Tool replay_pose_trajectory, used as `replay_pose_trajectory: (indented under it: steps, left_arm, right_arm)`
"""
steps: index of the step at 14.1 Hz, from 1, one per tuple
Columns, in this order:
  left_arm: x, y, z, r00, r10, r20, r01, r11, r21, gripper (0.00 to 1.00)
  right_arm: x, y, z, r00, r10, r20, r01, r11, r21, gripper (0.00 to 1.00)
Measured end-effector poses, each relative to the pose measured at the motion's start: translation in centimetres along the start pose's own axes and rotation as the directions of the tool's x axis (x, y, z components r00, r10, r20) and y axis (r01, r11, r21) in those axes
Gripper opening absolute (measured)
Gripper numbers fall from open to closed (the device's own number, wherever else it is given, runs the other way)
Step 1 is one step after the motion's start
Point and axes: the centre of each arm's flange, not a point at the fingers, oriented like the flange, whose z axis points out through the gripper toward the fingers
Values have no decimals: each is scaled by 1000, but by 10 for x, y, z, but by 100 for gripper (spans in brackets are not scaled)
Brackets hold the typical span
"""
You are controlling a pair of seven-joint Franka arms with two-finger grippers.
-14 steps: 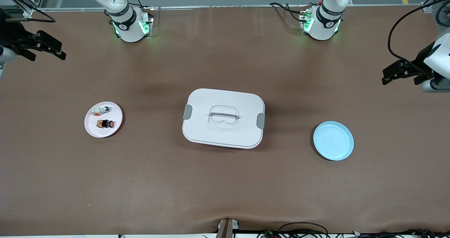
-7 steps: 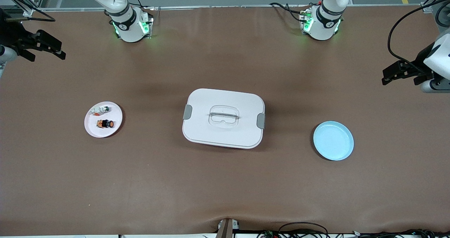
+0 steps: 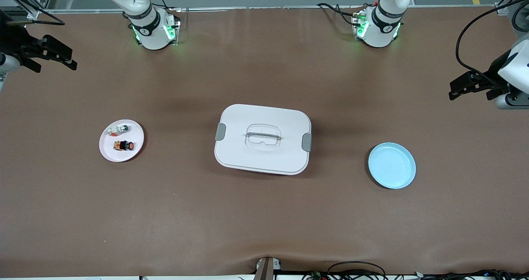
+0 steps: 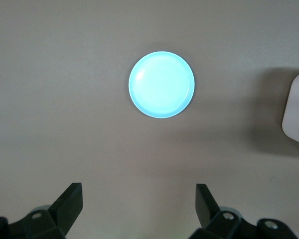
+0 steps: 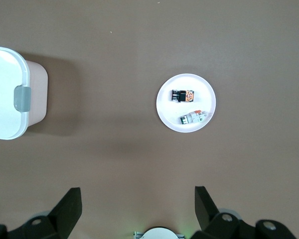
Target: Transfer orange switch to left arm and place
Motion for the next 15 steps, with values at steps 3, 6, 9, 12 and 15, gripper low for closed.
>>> replay_pose_trajectory:
  steps: [3,6,9,12,15]
  left_arm:
    - [0,0,0,1000,0,0,0,1000,0,100]
    - [0,0,0,1000,0,0,0,1000,0,100]
    - [0,0,0,1000,0,0,0,1000,0,100]
    - [0,0,0,1000,0,0,0,1000,0,100]
    - [0,0,0,1000,0,0,0,1000,0,100]
  right_arm:
    - [0,0,0,1000,0,1,0,1000,0,100]
    - [0,0,0,1000,0,1,0,1000,0,100]
    - [0,0,0,1000,-1,3,1,1000,0,100]
    - [0,-1,1,1000,-2,5,2,1000,0,100]
    - [-3,0,3,1000,-3,31,3,1000,1,100]
